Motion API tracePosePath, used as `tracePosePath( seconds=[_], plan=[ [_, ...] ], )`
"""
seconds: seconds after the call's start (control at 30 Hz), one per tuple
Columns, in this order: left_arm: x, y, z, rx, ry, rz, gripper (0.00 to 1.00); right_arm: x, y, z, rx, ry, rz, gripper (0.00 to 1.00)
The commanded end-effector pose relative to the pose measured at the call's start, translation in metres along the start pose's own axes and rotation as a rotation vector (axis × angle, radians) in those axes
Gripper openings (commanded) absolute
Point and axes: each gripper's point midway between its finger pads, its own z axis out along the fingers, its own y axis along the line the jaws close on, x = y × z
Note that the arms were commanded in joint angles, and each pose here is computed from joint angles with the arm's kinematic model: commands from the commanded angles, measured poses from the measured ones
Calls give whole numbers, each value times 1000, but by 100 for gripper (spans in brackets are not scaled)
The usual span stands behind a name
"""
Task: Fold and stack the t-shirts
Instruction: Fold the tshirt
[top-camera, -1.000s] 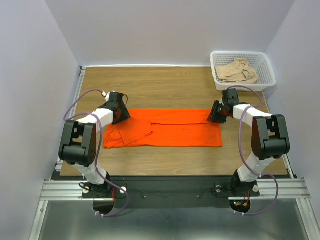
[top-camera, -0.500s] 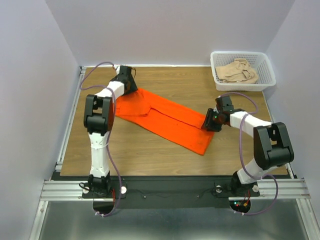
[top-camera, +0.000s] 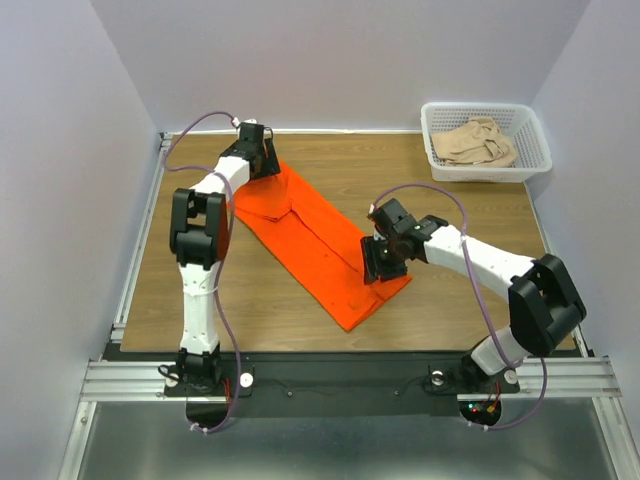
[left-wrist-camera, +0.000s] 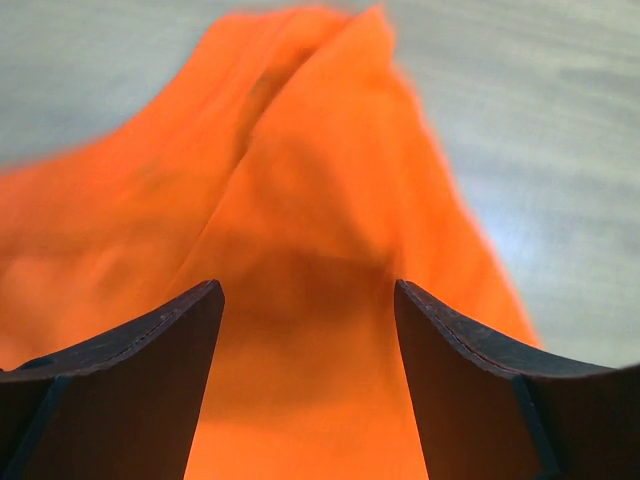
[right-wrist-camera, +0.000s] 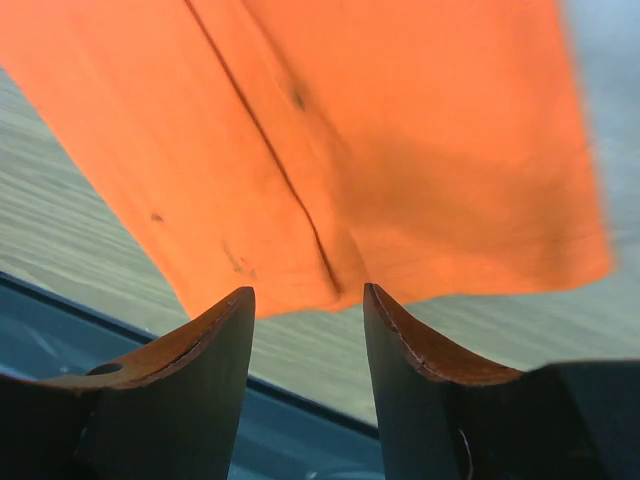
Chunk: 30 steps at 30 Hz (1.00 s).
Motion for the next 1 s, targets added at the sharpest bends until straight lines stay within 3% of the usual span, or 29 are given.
tracePosePath(
  seconds=[0.0, 0.07, 0.17, 0.37, 0.73, 0.97],
  plan=[
    [-53, 8, -99, -30, -171, -38, 81, -26, 6, -26, 25, -95, -155, 54],
    [-53, 14, -125, -48, -196, -77, 81, -34, 8, -20, 38, -92, -202, 54],
    [-6, 28, -126, -78, -119, -81, 79, -42, 10, -10, 55, -77, -246, 54],
    [34, 35, -108, -107, -30, -58, 75, -43, 20, 6, 64, -42, -337, 53],
    [67, 42, -56, -161, 85, -8, 74, -7, 36, 45, 93, 82, -413, 53],
    [65, 49, -28, -177, 128, 26, 74, 7, 65, 65, 58, 134, -427, 53]
  ],
)
